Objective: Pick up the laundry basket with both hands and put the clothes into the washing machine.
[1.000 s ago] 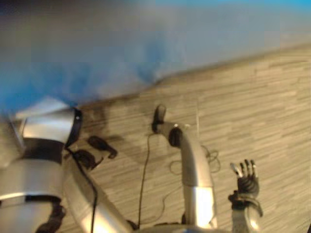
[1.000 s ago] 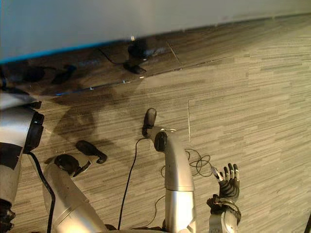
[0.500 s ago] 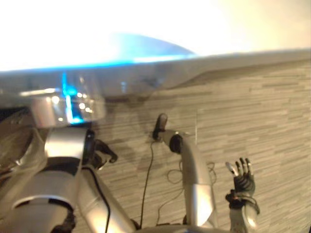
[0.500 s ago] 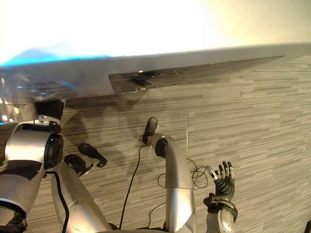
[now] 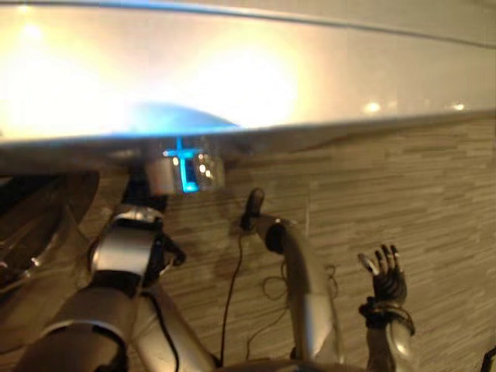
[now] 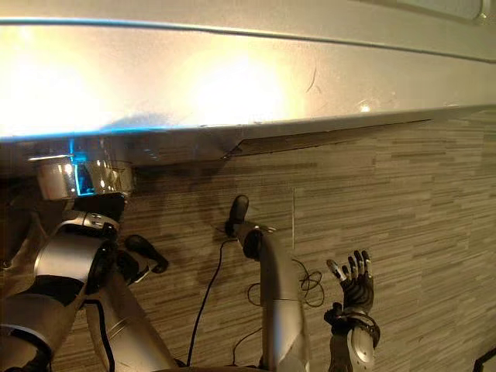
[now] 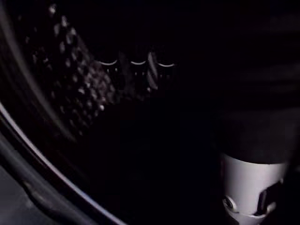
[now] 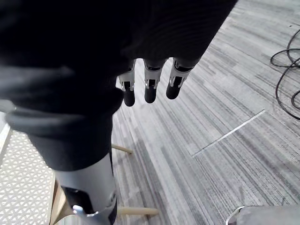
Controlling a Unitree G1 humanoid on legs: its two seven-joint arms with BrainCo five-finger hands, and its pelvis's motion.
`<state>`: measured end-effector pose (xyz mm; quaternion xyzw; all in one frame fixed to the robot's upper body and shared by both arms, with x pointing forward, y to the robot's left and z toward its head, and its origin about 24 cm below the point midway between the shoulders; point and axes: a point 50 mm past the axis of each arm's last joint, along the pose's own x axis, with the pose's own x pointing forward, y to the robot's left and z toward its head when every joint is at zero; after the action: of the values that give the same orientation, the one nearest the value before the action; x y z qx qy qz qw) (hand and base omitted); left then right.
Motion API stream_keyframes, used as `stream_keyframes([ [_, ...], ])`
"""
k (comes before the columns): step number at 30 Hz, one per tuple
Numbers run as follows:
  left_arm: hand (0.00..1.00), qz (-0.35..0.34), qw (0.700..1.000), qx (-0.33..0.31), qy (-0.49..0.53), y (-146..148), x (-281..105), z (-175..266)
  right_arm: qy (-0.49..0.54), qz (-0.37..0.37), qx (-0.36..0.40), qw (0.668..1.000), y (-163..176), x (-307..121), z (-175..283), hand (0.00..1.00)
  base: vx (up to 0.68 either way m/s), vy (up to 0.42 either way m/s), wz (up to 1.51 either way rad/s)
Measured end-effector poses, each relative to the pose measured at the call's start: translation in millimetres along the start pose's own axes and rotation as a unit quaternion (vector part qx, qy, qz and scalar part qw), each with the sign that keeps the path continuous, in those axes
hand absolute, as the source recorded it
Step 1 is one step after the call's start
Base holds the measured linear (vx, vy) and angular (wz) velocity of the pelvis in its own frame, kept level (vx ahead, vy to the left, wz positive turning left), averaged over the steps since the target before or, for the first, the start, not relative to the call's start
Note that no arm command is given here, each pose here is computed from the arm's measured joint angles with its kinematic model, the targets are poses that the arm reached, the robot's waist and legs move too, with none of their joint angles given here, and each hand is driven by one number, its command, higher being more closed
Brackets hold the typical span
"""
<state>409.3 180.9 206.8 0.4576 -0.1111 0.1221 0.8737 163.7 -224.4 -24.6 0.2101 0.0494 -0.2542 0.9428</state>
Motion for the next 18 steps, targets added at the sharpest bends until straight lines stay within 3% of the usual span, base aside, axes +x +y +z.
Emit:
stream_keyframes([
  [5,0.0,-0.036,0.999,-0.008,-0.034,-33.0,-24.1,4.8,-0.01,-0.003,-0.004,1.0,-0.1,6.4,5.2,0.0,-0.03,0.008,0.25],
  [8,0.0,-0.077,0.996,-0.034,-0.005,-68.2,-55.9,-19.1,-0.007,-0.026,-0.007,1.0,-8.1,8.8,3.8,0.0,-0.01,0.0,0.56],
  [14,0.0,-0.163,0.97,-0.085,0.159,-126.4,-150.7,-102.1,0.053,-0.06,-0.055,0.995,-21.1,16.2,-19.4,0.0,0.03,-0.032,0.5],
  [18,0.0,-0.209,0.923,-0.152,0.283,-162.7,-231.1,-133.4,0.124,-0.084,-0.086,0.985,-36.8,8.0,-46.0,0.0,0.07,-0.025,0.25],
])
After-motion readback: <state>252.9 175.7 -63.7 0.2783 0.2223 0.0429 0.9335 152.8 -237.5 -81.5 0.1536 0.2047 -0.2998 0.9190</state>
